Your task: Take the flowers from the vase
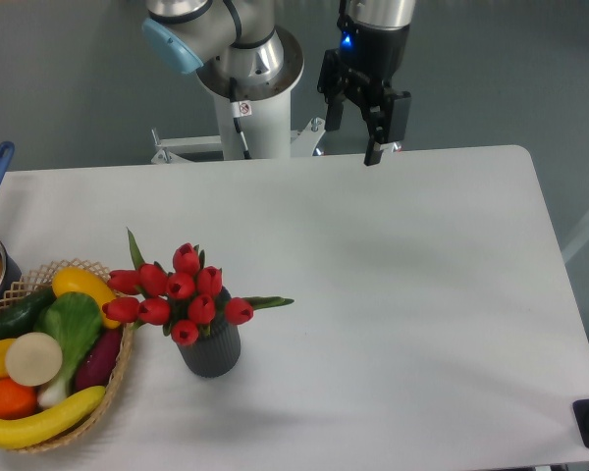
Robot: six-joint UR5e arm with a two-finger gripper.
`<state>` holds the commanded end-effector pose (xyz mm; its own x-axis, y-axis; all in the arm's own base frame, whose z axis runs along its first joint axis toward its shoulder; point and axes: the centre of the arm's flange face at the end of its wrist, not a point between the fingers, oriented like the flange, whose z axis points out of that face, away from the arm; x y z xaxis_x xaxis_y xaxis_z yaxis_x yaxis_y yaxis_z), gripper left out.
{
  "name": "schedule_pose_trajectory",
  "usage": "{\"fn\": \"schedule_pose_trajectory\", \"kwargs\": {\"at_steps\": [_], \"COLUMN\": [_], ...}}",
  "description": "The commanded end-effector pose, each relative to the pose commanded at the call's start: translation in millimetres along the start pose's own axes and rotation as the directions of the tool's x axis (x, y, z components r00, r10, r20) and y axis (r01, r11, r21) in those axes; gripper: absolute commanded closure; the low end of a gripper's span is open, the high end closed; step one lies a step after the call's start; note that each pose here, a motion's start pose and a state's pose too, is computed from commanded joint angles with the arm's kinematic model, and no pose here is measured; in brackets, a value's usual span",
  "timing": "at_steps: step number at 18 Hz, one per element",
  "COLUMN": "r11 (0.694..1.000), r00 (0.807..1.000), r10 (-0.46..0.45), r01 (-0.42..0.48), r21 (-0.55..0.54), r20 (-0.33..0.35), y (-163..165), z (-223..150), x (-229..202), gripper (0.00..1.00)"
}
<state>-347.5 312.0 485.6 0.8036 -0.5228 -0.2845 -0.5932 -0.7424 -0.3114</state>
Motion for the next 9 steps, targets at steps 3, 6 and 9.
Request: {"fn": "schedule_pose_trajectory", "kwargs": {"at_steps": [3,6,9], "r11": [1.000,1.000,0.992], "r00": [1.000,1.000,0.992], "r10": [0.000,-0.004,-0.123], "r01": [0.000,0.004,0.123], "r21": [0.003,0.006,0.026], "r20": [0.001,-0.004,-0.018], "y": [-0.1,-0.3,0.5], "z": [0.0,2.6,10.3], "x": [-0.7,3.8,8.8], "gripper": [0.00,0.00,0.00]}}
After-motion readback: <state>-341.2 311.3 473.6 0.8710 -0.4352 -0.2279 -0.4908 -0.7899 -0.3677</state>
